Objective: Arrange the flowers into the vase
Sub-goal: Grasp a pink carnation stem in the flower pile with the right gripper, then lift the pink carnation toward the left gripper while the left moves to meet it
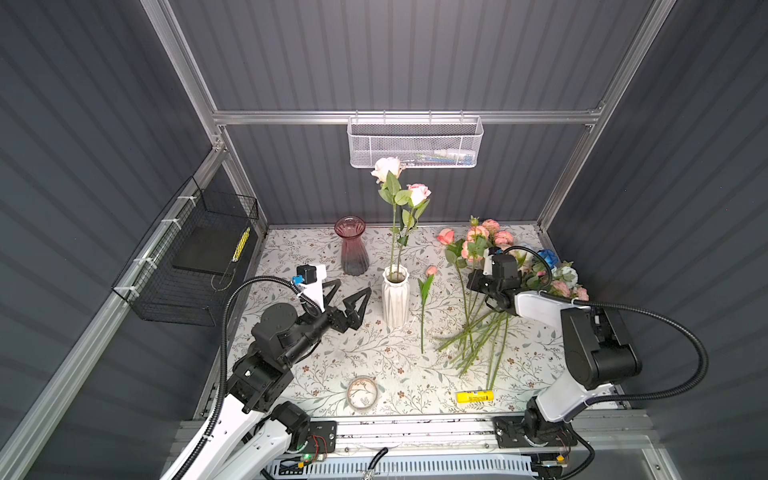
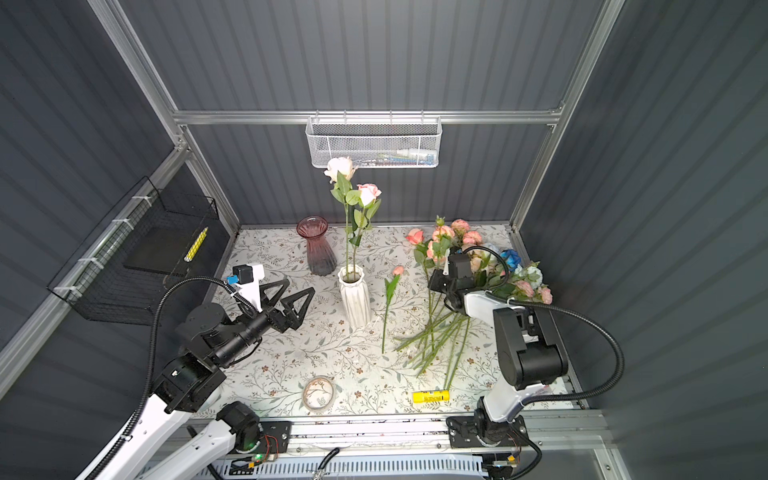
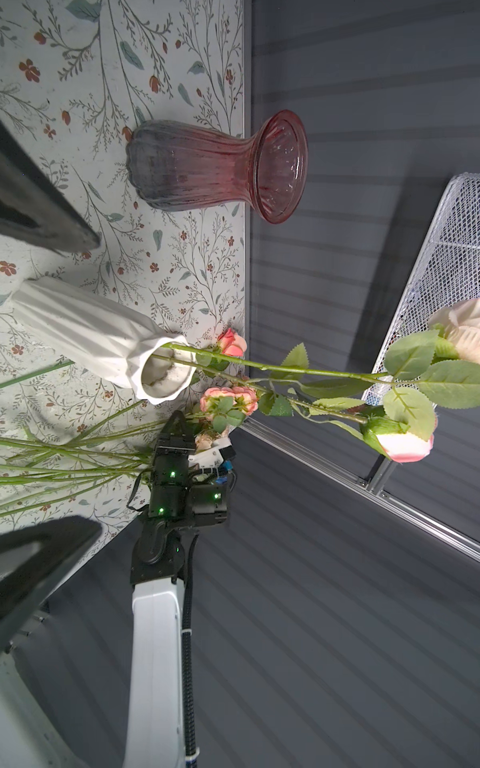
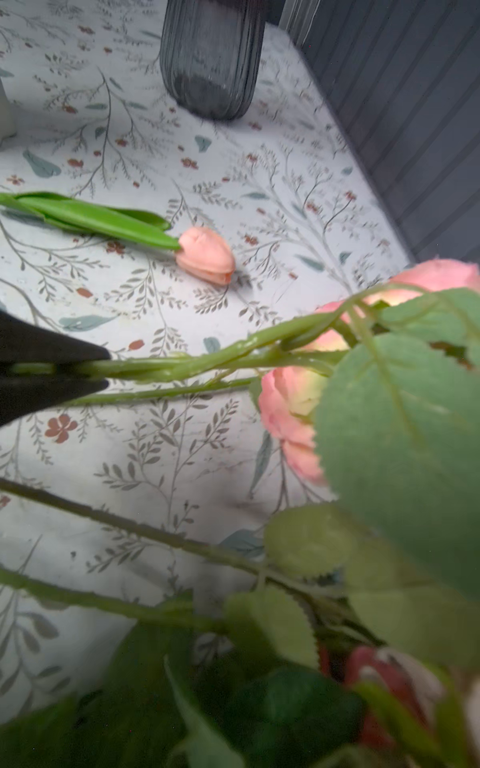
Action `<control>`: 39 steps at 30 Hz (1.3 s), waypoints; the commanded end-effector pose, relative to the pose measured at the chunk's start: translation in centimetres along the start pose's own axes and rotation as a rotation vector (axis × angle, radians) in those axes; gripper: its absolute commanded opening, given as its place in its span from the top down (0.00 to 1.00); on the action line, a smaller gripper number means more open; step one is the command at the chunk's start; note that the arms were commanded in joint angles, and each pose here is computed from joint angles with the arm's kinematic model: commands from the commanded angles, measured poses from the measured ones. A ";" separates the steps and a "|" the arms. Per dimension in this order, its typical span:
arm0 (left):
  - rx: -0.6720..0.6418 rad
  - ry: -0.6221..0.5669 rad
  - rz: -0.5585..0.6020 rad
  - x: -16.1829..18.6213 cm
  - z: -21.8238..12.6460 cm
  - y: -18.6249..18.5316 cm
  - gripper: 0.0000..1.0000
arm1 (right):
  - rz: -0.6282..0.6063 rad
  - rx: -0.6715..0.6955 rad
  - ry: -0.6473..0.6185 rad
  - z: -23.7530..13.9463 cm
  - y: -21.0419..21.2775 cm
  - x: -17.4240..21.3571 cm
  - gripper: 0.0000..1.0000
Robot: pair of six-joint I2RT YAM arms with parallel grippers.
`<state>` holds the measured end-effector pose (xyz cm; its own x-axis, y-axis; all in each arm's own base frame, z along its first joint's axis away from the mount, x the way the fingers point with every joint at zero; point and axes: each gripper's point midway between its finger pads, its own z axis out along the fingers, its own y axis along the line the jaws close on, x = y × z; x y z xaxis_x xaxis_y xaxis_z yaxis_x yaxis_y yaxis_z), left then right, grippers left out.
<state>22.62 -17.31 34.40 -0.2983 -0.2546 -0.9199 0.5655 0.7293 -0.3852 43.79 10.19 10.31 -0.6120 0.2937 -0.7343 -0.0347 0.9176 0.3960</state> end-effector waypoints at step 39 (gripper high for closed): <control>0.912 0.194 0.090 -3.5 -1.2 -15.7 0.16 | -0.349 -1.118 -0.346 -36.5 31.8 -6.4 1.00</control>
<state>16.73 -27.06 41.17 -0.3498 -0.0446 -0.9358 0.9294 0.1092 -0.3526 19.33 24.61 48.14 -0.1300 0.3377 -0.9322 -0.8739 0.4052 0.2686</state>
